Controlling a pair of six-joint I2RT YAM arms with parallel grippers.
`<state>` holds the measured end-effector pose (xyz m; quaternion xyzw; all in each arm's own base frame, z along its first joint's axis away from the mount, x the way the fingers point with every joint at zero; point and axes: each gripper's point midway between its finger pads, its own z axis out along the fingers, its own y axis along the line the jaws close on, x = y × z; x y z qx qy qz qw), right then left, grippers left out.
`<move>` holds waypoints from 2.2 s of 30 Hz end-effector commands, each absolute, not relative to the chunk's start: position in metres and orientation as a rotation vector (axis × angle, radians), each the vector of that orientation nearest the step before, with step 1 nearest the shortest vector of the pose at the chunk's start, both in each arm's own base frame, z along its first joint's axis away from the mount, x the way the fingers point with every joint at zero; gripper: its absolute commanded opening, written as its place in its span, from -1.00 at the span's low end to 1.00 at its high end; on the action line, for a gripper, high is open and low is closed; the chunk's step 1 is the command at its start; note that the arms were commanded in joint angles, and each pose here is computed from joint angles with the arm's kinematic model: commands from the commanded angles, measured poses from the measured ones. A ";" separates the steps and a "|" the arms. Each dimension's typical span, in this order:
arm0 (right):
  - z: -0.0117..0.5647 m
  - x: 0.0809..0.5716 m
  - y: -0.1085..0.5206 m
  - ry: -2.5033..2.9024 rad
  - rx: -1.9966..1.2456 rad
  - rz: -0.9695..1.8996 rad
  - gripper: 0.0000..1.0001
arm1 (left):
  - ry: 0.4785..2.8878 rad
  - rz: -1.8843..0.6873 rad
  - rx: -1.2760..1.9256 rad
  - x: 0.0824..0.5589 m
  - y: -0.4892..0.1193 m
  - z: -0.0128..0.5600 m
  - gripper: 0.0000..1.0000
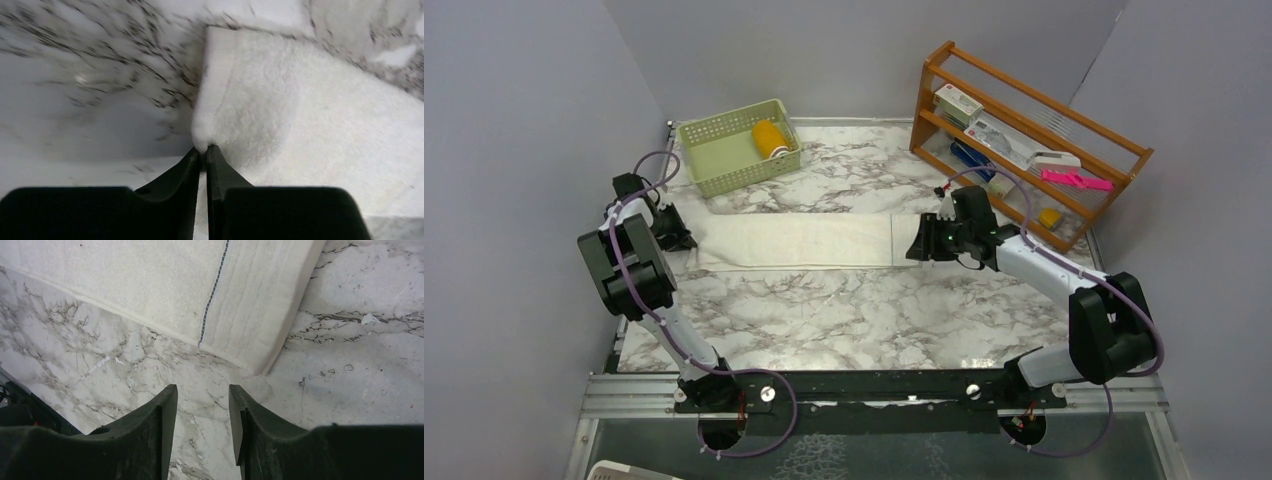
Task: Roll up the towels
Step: Fold the towel at the center of the board.
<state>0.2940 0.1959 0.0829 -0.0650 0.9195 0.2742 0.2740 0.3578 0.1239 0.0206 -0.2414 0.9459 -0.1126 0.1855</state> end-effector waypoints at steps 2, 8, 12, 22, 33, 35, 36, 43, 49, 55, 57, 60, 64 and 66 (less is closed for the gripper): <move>0.091 0.296 0.198 2.436 -0.179 0.761 -0.14 | 2.780 -0.579 -0.730 0.308 0.070 -0.018 -1.00; 0.098 0.296 0.195 2.419 -0.181 0.745 -0.14 | 2.665 -0.465 -0.791 0.327 0.090 0.011 -1.00; 0.098 0.293 0.191 2.417 -0.172 0.729 -0.14 | 2.492 -0.365 -0.814 0.355 0.111 0.068 -1.00; 0.094 0.291 0.193 2.419 -0.179 0.746 -0.14 | 2.404 -0.172 -0.775 0.363 0.139 0.132 -1.00; 0.092 0.289 0.192 2.419 -0.189 0.748 -0.14 | 2.456 -0.124 -0.790 0.349 0.140 0.111 -1.00; 0.091 0.288 0.193 2.419 -0.191 0.750 -0.14 | 2.462 -0.118 -0.790 0.349 0.141 0.109 -1.00; 0.091 0.289 0.193 2.419 -0.192 0.752 -0.13 | 2.468 -0.110 -0.792 0.347 0.141 0.107 -1.00; 0.091 0.287 0.194 2.420 -0.199 0.760 -0.12 | 2.567 -0.059 -0.793 0.338 0.148 0.057 -1.00; 0.093 0.289 0.196 2.416 -0.211 0.764 -0.12 | 2.573 -0.130 -0.791 0.354 0.147 0.030 -1.00; 0.088 0.288 0.194 2.429 -0.207 0.759 -0.11 | 2.568 -0.100 -0.798 0.360 0.161 0.029 -0.65; 0.085 0.286 0.194 2.435 -0.209 0.762 -0.11 | 2.562 -0.098 -0.804 0.357 0.165 0.030 -0.44; 0.084 0.287 0.196 2.435 -0.212 0.769 -0.11 | 2.555 -0.126 -0.805 0.354 0.166 0.032 -0.33; 0.084 0.286 0.197 2.435 -0.216 0.776 -0.11 | 2.560 -0.165 -0.809 0.347 0.163 0.027 -0.31; 0.083 0.286 0.196 2.436 -0.215 0.774 -0.11 | 2.554 -0.209 -0.807 0.348 0.159 0.025 -0.31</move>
